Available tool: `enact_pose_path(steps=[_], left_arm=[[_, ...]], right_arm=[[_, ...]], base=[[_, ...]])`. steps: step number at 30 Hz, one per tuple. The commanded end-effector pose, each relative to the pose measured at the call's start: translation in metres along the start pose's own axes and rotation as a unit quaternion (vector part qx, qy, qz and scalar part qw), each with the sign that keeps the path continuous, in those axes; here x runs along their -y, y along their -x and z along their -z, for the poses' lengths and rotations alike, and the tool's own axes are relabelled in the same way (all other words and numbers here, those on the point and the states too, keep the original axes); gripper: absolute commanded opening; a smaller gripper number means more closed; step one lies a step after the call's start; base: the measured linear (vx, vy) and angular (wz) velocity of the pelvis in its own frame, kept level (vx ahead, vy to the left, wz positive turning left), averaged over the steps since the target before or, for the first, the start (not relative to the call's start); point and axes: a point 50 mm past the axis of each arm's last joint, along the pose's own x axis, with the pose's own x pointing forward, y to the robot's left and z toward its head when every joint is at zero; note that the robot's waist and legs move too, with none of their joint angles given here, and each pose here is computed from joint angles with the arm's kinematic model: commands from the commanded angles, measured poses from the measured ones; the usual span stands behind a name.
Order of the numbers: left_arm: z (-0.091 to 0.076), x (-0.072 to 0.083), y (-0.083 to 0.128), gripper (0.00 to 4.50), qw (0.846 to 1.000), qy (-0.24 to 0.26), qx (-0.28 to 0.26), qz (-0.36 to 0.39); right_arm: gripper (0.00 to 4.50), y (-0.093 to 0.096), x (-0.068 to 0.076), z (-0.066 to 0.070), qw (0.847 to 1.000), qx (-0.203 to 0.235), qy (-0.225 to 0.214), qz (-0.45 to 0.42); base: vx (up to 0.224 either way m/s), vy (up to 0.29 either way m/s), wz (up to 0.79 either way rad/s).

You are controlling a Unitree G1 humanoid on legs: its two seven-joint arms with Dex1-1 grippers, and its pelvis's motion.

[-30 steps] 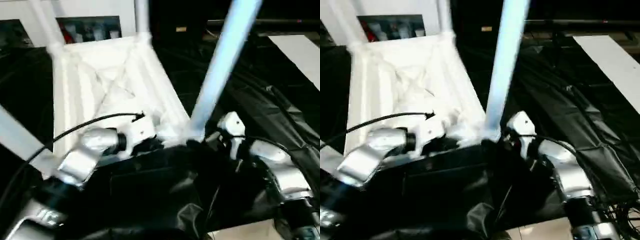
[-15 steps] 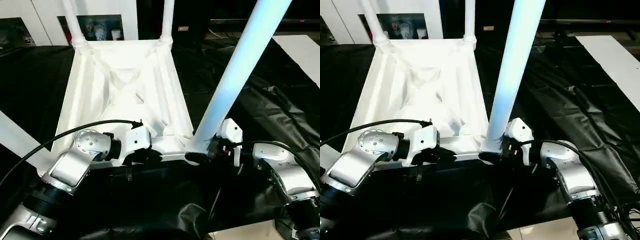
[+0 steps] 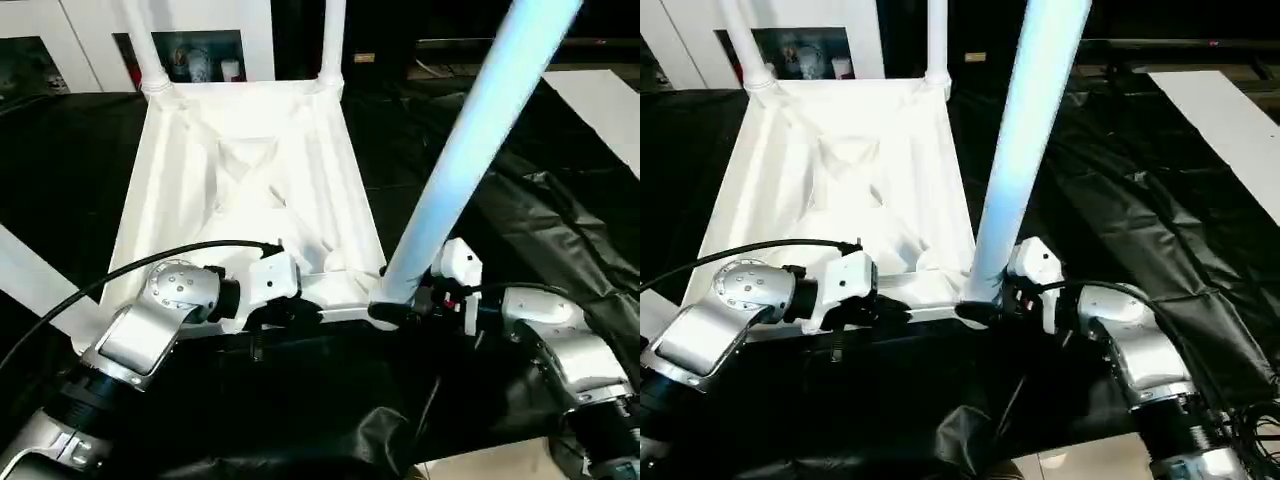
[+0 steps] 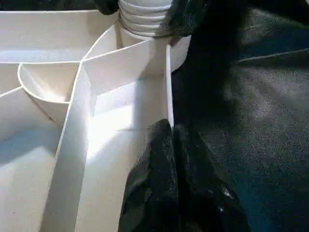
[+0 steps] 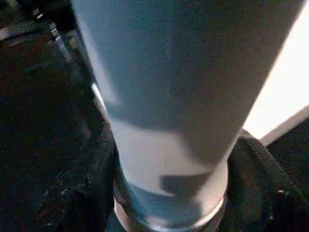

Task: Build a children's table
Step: Rotate leg to tighten

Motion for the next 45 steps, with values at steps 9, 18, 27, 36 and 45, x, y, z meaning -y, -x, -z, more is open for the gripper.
enact_pose_path(steps=[9, 18, 27, 36, 45], left_arm=[[0.027, -0.002, -0.061, 0.00, 0.982, 0.144, -0.062, -0.109], [0.032, -0.011, -0.066, 0.00, 0.972, 0.144, -0.108, -0.153], [0.034, -0.011, -0.046, 0.00, 0.982, 0.105, -0.103, -0.117], [0.017, 0.006, -0.018, 0.00, 0.999, 0.026, -0.045, -0.001], [0.009, 0.022, -0.006, 0.00, 0.997, -0.002, -0.025, 0.073]], right_arm=[[2.65, -0.041, 0.012, 0.018, 0.947, 0.022, -0.114, 0.299], [2.65, -0.069, -0.006, 0.012, 0.945, 0.022, -0.121, 0.302], [3.75, -0.046, 0.002, -0.011, 0.962, 0.078, -0.086, 0.246], [4.12, 0.000, 0.004, -0.007, 0.998, 0.009, -0.004, 0.068], [4.12, 0.008, 0.001, -0.010, 1.000, -0.008, 0.020, -0.007]], base=[[0.000, 0.000, 0.00], [0.000, 0.000, 0.00], [0.000, 0.000, 0.00], [0.034, -0.010, -0.01], [0.021, 0.004, 0.00]])
